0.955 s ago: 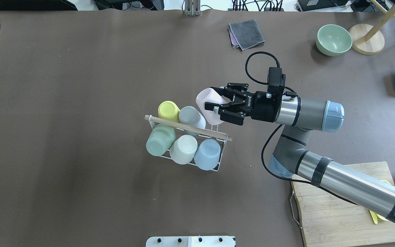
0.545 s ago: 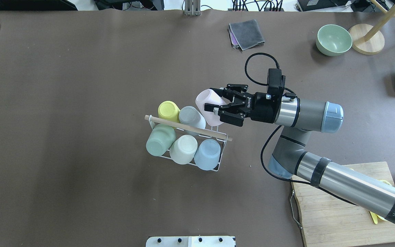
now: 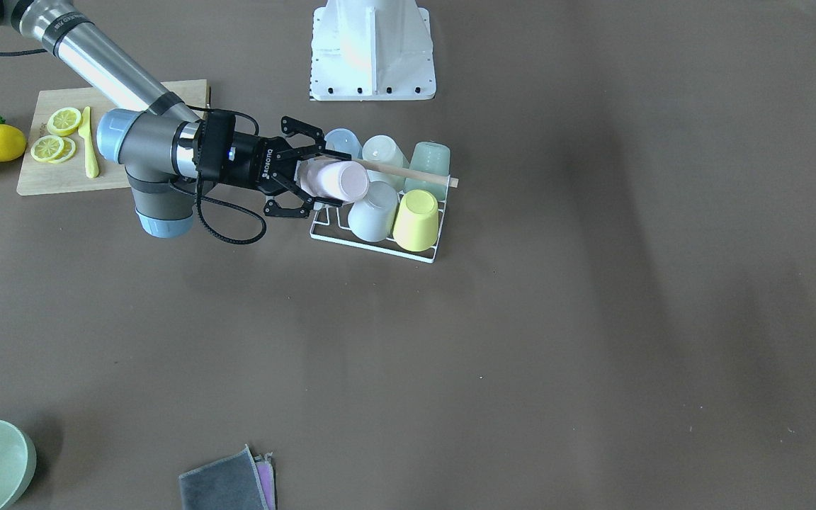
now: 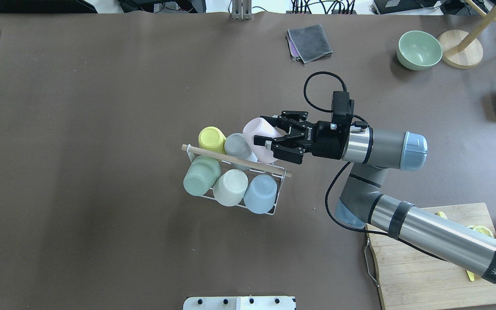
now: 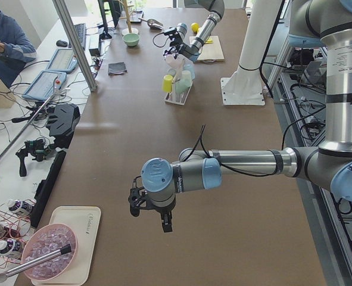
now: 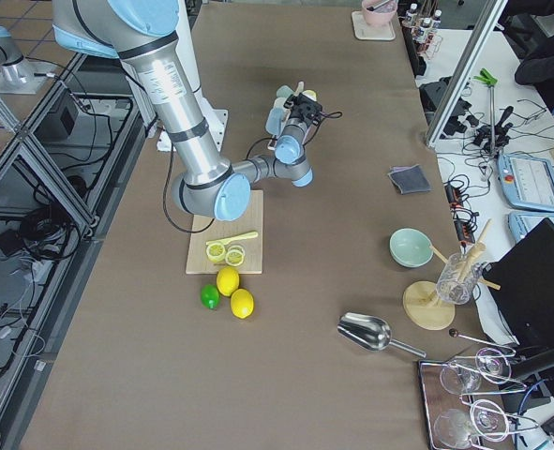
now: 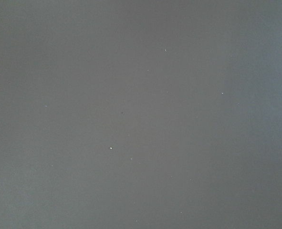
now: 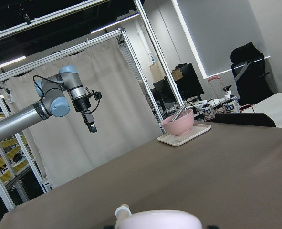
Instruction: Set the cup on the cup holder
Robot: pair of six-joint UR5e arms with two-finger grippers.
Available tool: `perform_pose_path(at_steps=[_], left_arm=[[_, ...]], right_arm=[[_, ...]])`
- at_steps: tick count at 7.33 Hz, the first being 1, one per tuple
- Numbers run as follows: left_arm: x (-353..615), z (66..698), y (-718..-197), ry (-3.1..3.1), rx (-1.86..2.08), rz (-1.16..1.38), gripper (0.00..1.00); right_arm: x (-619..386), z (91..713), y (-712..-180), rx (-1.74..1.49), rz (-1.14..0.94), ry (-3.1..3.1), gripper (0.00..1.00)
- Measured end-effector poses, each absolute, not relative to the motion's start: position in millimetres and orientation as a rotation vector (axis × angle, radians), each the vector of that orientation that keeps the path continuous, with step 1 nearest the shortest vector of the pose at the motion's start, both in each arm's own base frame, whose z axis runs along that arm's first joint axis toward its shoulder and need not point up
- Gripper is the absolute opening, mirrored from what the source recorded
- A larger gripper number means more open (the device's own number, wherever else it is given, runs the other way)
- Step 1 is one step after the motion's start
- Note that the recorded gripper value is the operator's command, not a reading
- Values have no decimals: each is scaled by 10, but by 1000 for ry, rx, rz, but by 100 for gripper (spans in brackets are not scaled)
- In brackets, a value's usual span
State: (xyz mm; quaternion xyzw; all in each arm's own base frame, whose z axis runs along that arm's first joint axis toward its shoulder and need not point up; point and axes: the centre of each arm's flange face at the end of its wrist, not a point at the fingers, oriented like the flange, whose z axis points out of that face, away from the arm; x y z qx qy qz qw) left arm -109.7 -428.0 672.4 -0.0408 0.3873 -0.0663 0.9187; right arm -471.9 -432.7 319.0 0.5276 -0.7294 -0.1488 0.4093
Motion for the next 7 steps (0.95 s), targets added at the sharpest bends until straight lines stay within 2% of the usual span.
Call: perform_pose_path(at_steps=[7], left_arm=[[-1113,6718,-4276,796,-81,-138,98]], right_arm=[[-4700,3283,-4269,1332,-379,-1848,0]])
